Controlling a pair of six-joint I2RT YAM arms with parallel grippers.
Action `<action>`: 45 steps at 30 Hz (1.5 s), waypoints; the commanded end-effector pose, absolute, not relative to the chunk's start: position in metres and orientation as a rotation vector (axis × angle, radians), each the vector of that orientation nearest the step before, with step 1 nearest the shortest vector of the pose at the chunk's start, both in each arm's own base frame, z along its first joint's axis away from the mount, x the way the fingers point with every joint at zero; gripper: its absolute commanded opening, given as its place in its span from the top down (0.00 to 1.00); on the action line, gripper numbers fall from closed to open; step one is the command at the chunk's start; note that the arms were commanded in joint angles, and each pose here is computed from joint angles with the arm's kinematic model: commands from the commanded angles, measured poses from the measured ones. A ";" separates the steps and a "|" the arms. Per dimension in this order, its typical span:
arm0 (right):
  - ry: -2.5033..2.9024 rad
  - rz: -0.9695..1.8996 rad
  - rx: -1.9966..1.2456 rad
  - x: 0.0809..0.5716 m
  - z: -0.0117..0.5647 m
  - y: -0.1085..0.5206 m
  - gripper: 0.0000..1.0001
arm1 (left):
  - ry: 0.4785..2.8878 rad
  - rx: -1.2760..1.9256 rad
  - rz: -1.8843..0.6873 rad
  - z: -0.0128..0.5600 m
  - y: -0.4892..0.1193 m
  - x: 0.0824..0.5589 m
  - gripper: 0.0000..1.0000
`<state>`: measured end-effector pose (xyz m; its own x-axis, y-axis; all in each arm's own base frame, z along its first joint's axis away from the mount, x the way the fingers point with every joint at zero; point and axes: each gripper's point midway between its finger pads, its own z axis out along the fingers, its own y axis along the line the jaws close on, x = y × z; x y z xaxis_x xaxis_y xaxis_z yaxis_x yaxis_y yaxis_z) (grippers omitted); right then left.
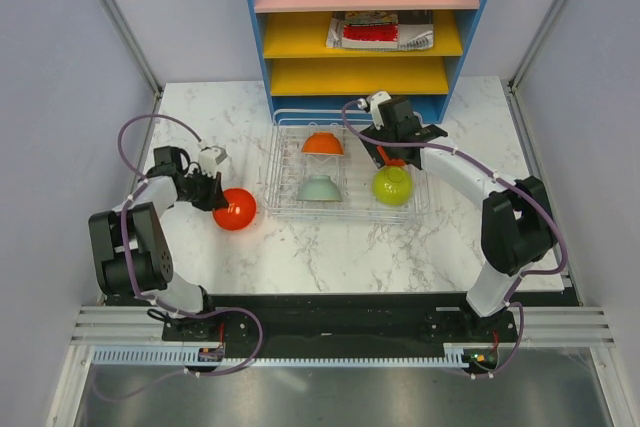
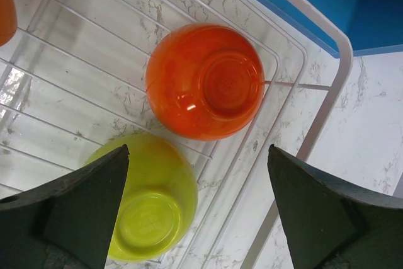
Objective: Load the bowls into the dish rack
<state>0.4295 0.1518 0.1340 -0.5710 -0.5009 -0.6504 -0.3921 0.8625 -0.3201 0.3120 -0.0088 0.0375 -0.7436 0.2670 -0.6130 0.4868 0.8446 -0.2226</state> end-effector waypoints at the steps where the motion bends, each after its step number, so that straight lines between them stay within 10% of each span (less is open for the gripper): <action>1: 2.246 -0.237 -0.650 0.432 0.129 0.145 0.02 | 2.378 0.519 -0.435 0.058 0.004 0.326 0.98; 29: 2.246 -0.417 -0.685 0.410 0.182 0.131 0.02 | 2.289 0.479 -0.424 0.089 0.007 0.333 0.98; 45: 1.940 1.107 -0.821 0.315 0.300 0.304 0.02 | 1.727 0.874 -0.854 0.271 -0.122 0.346 0.98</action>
